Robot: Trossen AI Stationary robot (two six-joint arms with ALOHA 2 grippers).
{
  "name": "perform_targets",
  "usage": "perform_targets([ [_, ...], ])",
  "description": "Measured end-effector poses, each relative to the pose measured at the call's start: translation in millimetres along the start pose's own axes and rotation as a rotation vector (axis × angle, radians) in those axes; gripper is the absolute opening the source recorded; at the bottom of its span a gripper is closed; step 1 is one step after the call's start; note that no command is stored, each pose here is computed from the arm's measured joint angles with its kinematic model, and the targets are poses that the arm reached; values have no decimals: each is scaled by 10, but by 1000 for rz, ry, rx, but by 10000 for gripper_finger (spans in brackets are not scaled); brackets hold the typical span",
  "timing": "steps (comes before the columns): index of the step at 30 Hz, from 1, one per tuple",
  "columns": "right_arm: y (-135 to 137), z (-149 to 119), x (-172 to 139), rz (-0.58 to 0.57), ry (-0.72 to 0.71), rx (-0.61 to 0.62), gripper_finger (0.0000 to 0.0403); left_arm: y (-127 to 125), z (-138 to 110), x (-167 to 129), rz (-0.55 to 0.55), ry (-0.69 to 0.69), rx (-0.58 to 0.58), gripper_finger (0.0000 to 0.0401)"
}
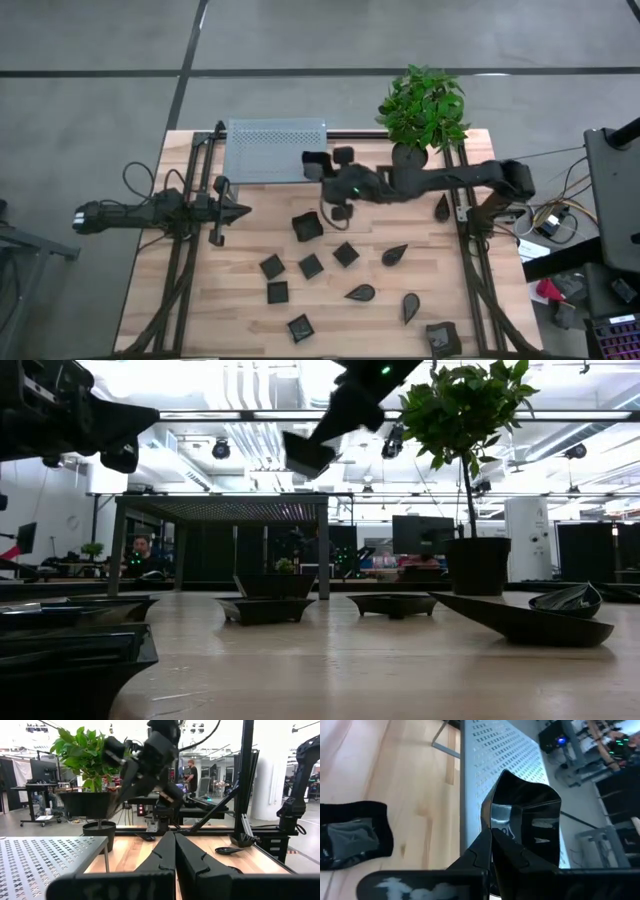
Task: Pick & Place Mini shaped plates
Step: Put the distorted square plate on the shelf
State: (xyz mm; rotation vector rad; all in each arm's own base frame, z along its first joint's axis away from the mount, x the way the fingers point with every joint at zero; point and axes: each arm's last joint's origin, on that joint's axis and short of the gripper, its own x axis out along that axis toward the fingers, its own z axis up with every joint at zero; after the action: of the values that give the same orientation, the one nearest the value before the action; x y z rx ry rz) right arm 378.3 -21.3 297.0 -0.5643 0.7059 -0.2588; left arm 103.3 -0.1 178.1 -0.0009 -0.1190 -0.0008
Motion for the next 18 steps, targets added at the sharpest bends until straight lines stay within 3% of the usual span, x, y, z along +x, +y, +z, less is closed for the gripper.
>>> perform_targets([
  [9,-173,30,585,-6,68,-21,8,0,-3,0,0,4,0,0],
  [18,-260,18,793,-86,180,-40,8,0,-5,1,0,5,0,0],
])
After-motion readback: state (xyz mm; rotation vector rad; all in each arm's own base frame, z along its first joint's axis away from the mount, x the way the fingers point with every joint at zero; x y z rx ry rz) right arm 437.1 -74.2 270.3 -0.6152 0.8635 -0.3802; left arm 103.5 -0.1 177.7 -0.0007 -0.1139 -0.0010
